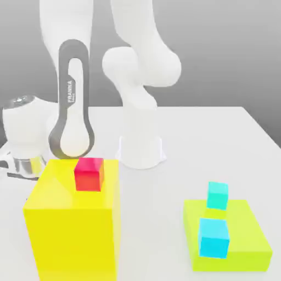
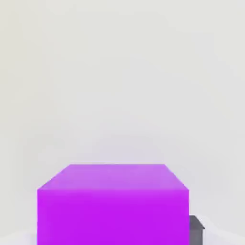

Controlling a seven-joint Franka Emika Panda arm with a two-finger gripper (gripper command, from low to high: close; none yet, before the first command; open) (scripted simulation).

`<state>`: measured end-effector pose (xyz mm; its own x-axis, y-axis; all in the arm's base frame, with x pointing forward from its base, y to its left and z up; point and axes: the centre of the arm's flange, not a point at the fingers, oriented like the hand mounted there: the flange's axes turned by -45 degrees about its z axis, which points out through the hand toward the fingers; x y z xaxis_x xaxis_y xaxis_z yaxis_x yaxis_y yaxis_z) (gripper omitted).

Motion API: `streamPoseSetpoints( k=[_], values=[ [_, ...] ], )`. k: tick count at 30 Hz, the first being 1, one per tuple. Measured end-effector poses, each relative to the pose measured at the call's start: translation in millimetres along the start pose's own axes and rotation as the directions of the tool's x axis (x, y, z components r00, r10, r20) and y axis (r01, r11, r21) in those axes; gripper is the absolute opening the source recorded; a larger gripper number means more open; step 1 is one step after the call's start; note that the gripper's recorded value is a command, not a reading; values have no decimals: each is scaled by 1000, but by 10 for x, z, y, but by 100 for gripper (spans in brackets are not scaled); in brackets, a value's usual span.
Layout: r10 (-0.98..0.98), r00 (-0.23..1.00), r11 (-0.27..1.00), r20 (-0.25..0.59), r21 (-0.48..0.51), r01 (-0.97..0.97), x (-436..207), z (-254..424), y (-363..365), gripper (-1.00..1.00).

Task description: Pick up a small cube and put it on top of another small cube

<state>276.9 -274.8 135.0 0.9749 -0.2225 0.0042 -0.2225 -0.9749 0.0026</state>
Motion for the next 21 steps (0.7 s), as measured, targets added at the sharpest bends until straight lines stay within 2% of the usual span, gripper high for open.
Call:
streamPoseSetpoints(
  k=[8,15,21],
  values=[
    [-5,1000,1000,7,2,5,39,-601,8,-100],
    [-137,986,990,100,-23,140,624,-925,233,-100],
    [-347,925,920,156,-134,368,1377,-1599,-75,-100]
  ],
)
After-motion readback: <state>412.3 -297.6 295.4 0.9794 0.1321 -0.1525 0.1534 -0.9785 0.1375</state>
